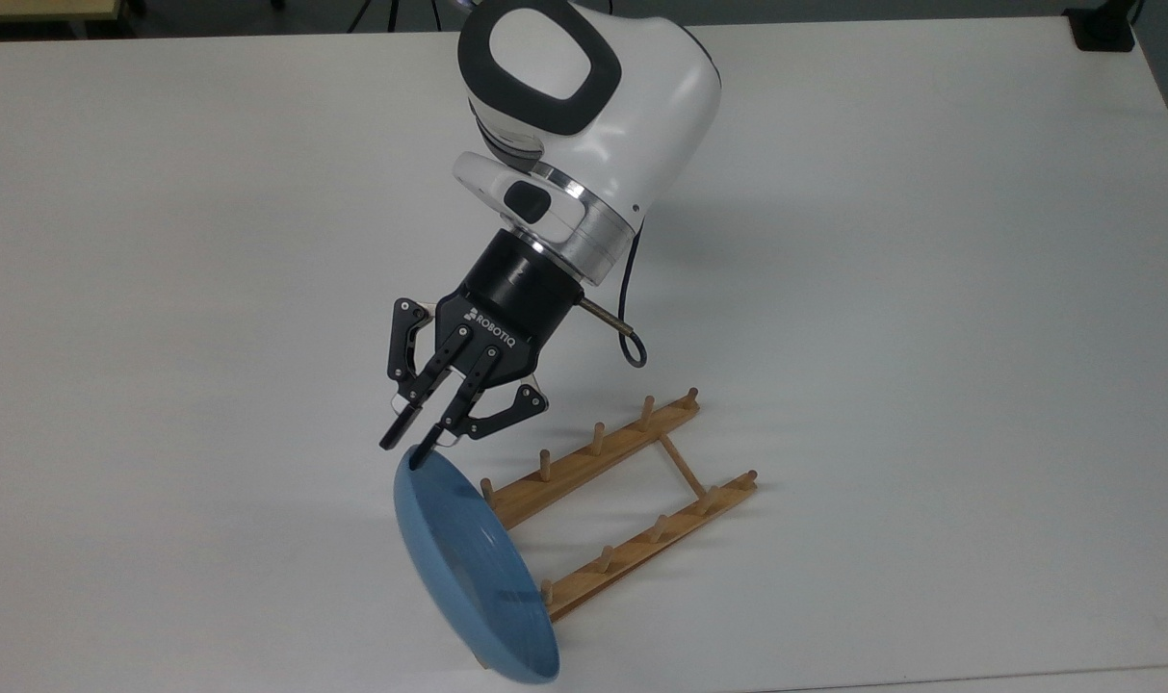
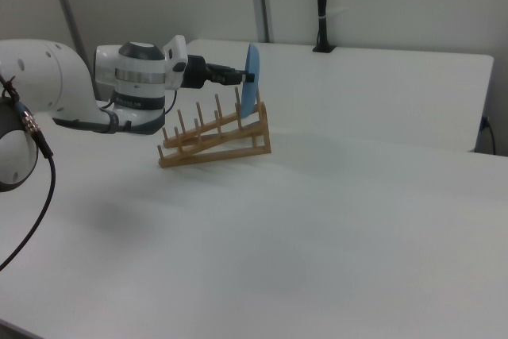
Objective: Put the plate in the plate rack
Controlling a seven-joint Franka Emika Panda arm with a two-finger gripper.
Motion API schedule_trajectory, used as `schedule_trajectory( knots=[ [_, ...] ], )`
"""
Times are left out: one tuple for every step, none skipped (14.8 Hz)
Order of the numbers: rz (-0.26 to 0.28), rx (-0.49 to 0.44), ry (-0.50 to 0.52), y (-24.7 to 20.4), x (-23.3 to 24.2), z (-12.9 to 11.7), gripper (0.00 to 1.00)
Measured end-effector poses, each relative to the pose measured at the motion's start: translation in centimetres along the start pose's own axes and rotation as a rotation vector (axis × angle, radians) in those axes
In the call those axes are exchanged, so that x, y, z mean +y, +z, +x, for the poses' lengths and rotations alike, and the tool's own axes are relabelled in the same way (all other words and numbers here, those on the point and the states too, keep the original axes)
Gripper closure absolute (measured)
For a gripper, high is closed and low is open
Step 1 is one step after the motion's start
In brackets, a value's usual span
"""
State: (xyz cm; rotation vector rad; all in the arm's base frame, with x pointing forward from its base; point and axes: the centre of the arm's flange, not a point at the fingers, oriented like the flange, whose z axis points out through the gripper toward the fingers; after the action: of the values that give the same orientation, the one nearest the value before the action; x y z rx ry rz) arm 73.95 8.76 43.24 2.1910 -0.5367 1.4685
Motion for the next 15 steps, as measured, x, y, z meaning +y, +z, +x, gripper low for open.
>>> schedule_trajectory(
  knots=[
    [0.000, 0.000, 0.011, 0.0, 0.0, 0.0, 0.66],
    [0.000, 0.000, 0.017, 0.0, 0.0, 0.0, 0.56],
    [0.000, 0.001, 0.020, 0.0, 0.0, 0.1, 0.52],
    [0.000, 0.002, 0.023, 0.0, 0.0, 0.2, 0.52],
    [0.001, 0.004, 0.026, -0.1, 0.0, 0.3, 0.44],
    [0.001, 0.008, 0.032, -0.1, 0.0, 0.6, 0.35],
    [0.001, 0.010, 0.048, -0.2, 0.1, 1.1, 0.25],
    [0.001, 0.000, 0.085, -0.5, 0.2, 1.9, 0.14],
    [0.002, -0.021, 0.139, -1.0, 0.5, 3.2, 0.06],
    [0.005, -0.049, 0.201, -1.8, 1.0, 4.9, 0.00],
    [0.013, -0.092, 0.267, -2.9, 1.5, 6.8, 0.00],
    [0.022, -0.147, 0.330, -4.0, 2.3, 8.6, 0.00],
    [0.010, -0.217, 0.384, -5.0, 3.3, 10.3, 0.00],
    [-0.018, -0.293, 0.410, -5.8, 4.5, 11.5, 0.00],
    [-0.044, -0.387, 0.410, -6.6, 5.8, 12.3, 0.00]
  ],
)
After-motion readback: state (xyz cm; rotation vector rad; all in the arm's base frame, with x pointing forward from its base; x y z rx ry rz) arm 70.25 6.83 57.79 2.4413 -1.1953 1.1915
